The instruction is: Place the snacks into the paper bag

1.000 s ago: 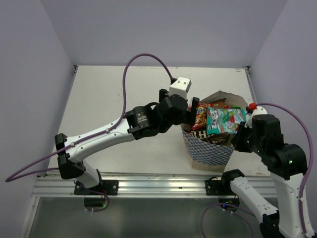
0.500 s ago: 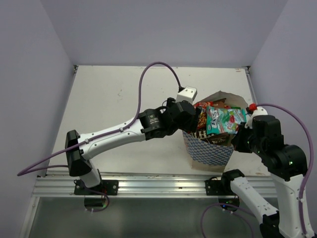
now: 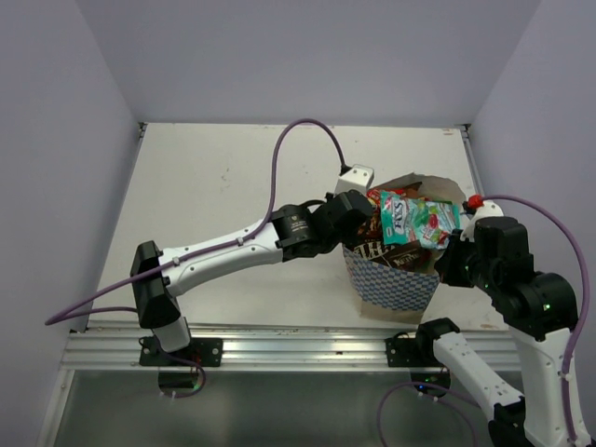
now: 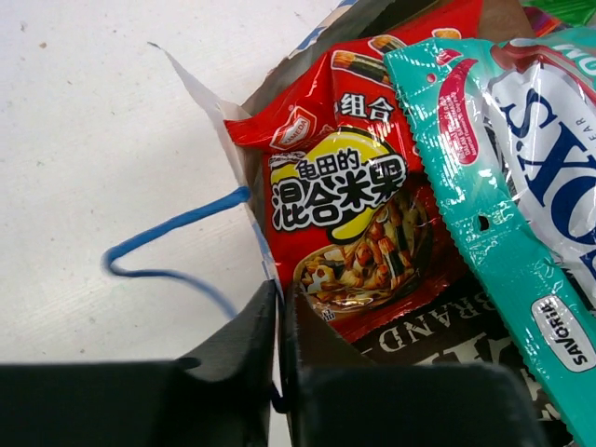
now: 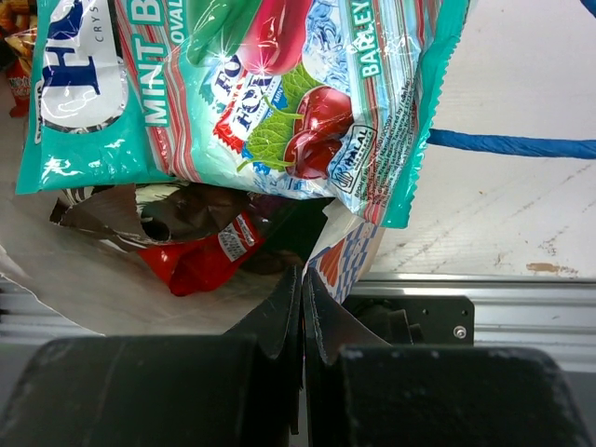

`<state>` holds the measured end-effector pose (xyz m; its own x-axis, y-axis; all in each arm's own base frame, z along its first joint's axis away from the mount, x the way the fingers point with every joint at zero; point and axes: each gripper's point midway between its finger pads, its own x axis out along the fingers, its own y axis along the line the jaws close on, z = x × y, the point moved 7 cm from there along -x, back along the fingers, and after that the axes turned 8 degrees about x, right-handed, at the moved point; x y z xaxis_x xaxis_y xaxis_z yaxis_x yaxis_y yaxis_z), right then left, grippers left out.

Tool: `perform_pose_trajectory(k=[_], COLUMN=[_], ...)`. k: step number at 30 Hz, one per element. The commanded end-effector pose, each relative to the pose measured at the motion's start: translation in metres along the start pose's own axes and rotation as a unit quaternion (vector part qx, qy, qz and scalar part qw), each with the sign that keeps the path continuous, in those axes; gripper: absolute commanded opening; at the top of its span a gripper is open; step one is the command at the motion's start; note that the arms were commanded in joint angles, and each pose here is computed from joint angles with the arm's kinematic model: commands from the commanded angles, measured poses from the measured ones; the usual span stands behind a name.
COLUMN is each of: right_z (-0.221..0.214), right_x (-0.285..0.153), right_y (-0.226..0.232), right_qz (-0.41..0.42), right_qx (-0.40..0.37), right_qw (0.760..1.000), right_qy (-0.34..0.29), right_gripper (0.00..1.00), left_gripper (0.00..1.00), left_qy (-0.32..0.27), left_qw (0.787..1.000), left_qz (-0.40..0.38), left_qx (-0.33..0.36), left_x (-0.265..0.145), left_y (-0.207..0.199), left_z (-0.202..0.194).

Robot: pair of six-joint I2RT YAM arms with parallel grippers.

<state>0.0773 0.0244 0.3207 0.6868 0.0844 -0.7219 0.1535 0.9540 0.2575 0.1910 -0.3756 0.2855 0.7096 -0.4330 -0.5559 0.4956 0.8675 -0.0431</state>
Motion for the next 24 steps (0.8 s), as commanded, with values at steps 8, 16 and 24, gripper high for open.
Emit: perform_pose_trajectory(k=[8, 16, 24], right_z=[0.006, 0.032, 0.086], right_x=[0.000, 0.002, 0.013], right_y=[0.004, 0.016, 0.052], right_qz=[0.016, 0.024, 0.077], right_qx=[-0.016, -0.039, -0.053], right_qw=[1.000, 0.999, 0.994], right_qy=[-0.012, -0.022, -0.062], right_gripper=[0.00, 0.00, 0.00], left_gripper=[0.00, 0.00, 0.00], left_qy=[-0.025, -0.120, -0.174], left_qw=[0.999, 0.991, 0.981], left_qz=[0.028, 0.020, 0.035], left_qx=[-0.017, -0.061, -0.079], left_x=[-0.007, -0.058, -0.082], left_y=[0.015, 0.028, 0.029], left_z=[0.014, 0.053, 0.079])
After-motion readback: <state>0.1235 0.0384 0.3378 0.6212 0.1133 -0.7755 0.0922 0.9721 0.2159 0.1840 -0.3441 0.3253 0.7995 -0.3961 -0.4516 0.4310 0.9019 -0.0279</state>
